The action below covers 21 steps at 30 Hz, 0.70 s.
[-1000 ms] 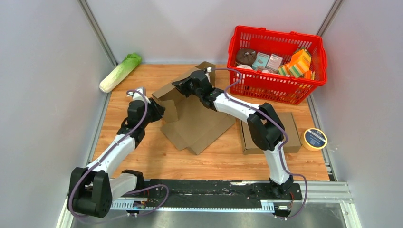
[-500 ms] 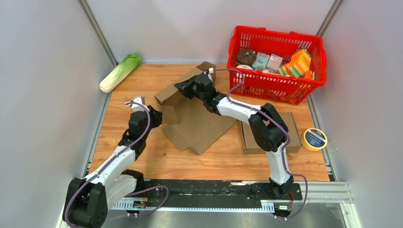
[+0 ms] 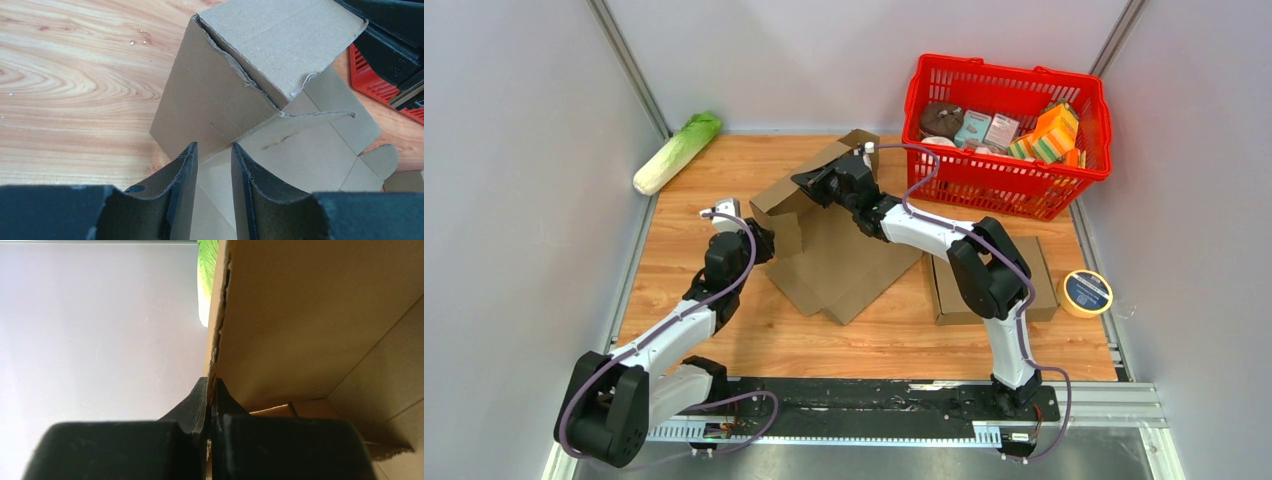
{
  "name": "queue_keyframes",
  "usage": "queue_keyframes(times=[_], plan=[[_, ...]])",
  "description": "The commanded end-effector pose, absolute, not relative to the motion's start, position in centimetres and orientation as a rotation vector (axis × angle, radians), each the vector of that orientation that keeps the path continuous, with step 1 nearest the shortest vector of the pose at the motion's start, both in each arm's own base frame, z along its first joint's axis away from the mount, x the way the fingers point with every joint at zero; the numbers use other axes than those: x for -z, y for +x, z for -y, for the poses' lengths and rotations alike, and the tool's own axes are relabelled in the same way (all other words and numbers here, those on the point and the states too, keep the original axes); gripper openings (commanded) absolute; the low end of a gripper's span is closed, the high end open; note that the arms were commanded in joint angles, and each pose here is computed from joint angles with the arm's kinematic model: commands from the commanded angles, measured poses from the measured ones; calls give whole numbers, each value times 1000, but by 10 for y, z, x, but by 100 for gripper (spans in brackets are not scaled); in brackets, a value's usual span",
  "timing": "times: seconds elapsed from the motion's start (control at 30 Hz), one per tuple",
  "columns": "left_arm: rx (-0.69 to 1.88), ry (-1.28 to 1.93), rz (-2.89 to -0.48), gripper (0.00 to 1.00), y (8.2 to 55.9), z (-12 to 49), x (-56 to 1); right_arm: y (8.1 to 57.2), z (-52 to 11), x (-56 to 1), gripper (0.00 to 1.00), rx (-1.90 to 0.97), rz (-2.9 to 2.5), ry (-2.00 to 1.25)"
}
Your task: Fold the paper box
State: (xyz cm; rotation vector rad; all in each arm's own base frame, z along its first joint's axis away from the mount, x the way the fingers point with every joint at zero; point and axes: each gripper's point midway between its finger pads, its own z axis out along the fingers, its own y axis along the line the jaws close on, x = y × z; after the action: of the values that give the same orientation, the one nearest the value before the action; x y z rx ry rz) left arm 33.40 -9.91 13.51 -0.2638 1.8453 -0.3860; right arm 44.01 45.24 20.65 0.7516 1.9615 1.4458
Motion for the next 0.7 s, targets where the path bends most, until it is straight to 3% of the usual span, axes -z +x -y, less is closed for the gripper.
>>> queue_keyframes(times=[0.0, 0.23, 0.67], plan=[[405, -248, -1725, 39, 341, 100, -167, 433, -446, -177, 0, -1330, -2049, 710], [415, -320, -1735, 38, 319, 90, -147, 435, -439, -166, 0, -1317, -2062, 712], [437, -246, -1663, 43, 328, 99, -158, 435, -440, -156, 0, -1302, -2063, 686]])
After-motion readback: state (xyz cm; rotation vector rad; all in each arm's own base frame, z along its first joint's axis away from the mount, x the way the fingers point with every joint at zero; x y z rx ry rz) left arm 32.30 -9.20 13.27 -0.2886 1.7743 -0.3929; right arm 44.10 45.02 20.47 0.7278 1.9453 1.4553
